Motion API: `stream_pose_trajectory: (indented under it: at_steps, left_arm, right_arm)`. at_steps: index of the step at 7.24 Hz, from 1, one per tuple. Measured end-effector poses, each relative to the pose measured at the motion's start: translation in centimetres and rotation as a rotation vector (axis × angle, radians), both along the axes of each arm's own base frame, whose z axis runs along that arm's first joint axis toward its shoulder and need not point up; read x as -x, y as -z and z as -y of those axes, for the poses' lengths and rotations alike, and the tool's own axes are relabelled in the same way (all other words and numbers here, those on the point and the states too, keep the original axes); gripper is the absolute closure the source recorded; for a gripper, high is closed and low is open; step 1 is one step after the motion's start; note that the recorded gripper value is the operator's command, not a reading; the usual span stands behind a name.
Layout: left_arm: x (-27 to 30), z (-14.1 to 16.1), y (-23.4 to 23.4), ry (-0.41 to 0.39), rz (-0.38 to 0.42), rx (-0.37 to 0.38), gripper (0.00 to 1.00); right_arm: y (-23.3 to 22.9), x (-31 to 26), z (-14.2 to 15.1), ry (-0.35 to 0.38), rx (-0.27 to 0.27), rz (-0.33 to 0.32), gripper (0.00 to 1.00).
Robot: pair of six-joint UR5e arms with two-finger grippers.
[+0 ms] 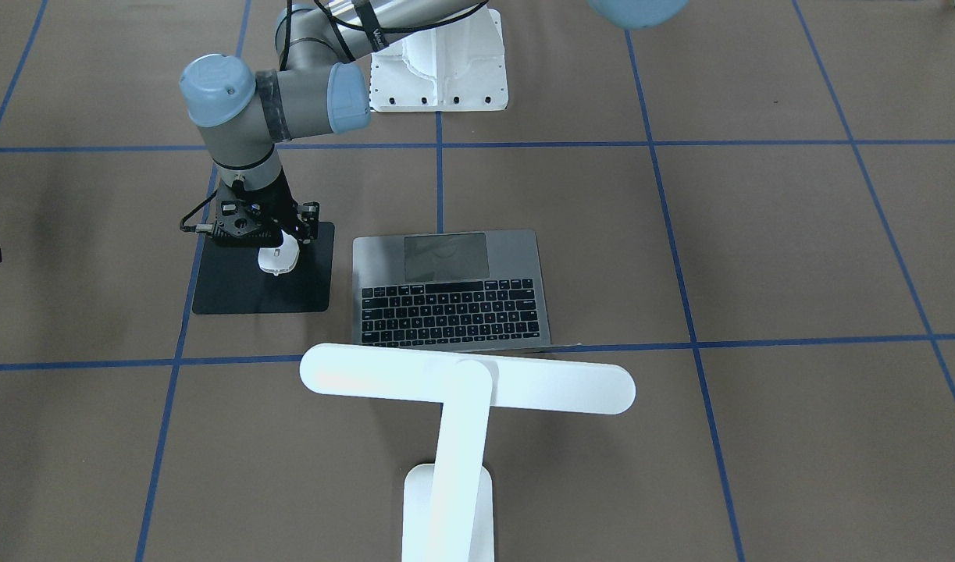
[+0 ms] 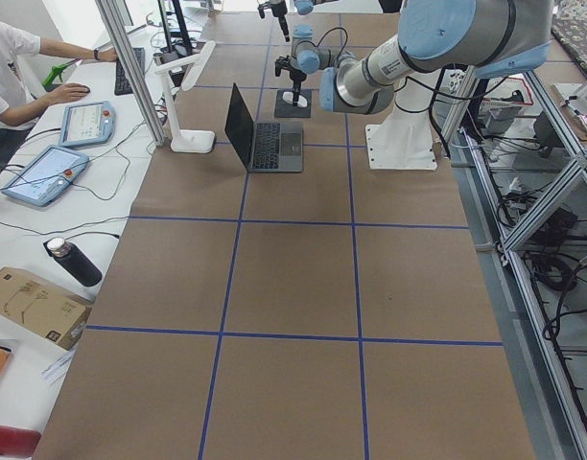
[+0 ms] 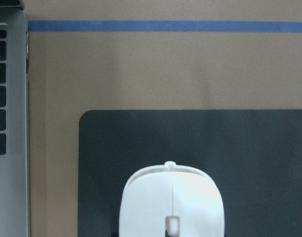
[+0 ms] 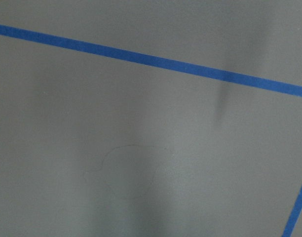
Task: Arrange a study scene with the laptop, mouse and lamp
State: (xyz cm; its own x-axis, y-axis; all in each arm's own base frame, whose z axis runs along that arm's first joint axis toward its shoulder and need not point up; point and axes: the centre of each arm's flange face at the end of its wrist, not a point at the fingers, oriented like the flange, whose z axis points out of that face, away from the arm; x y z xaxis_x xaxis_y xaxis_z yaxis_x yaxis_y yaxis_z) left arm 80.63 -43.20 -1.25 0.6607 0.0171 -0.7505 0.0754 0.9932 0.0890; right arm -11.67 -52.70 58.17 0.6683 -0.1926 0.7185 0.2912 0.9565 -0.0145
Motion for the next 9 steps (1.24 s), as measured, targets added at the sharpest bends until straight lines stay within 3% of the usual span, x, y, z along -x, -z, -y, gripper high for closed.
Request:
stream_pose_trajectory:
  at_steps: [2, 9]
  left_arm:
    - [-0.1, 0.0, -0.1, 0.0, 0.002, 0.0, 0.12]
    - [2.8, 1.6, 2.1, -0.005, -0.04, -0.01, 0.05]
  right_arm:
    - [-0.1, 0.1, 0.0, 0.002, 0.003, -0.001, 0.01]
    - [0.1, 0.5, 0.8, 0.004, 0.0, 0.001, 0.01]
